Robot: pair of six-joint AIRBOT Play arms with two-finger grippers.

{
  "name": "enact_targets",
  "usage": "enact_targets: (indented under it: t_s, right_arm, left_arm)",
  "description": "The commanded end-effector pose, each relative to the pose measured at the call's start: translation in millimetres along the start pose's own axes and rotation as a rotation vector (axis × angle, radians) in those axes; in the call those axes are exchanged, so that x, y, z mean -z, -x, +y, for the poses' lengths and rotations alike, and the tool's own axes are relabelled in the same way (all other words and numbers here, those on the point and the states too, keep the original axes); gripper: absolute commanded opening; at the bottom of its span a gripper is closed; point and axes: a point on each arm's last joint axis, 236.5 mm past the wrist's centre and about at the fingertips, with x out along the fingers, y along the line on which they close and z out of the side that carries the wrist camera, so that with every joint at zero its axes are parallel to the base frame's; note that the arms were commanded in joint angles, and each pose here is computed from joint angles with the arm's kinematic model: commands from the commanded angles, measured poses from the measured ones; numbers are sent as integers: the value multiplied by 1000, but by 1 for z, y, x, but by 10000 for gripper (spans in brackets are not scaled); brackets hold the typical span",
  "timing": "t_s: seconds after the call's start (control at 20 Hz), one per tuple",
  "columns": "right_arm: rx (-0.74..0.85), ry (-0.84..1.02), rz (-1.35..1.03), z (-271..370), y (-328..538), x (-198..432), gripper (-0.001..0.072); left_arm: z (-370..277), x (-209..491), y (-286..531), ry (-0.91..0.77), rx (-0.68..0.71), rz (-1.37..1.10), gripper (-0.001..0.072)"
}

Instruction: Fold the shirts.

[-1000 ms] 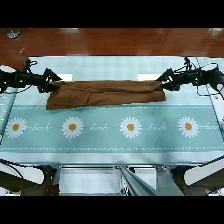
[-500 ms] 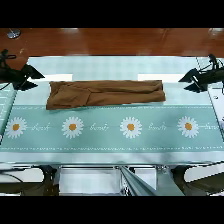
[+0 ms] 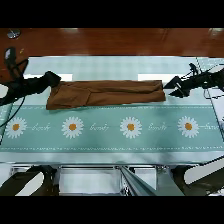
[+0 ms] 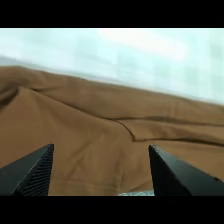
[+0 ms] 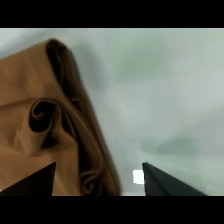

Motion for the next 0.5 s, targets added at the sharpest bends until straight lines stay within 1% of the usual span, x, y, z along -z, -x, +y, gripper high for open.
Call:
enact_targets:
  t_s: [0.0, 0.1, 0.15, 0.25, 0.3, 0.4, 0.45]
  right_arm:
    - [-46, 21, 65, 25, -33, 14, 622]
    - [-76, 9, 100, 36, -45, 19, 614]
    - [-87, 13, 120, 43, -48, 21, 564]
    - [-98, 43, 113, 56, -40, 16, 37]
    - [-104, 66, 100, 65, -30, 14, 33]
    - [-125, 108, 37, 84, 0, 7, 32]
    - [-115, 148, 25, 91, 15, 11, 32]
  left_arm:
    - [-22, 25, -14, -50, 40, 40, 704]
    - [-39, 47, -26, -6, 92, 116, 704]
    - [-47, 60, -31, -8, 111, 157, 703]
    - [-62, 79, -39, -35, 135, 209, 700]
    - [-68, 83, -39, -42, 147, 218, 676]
    - [-78, 93, -38, -59, 165, 244, 101]
    - [-84, 99, -39, -103, 179, 255, 28]
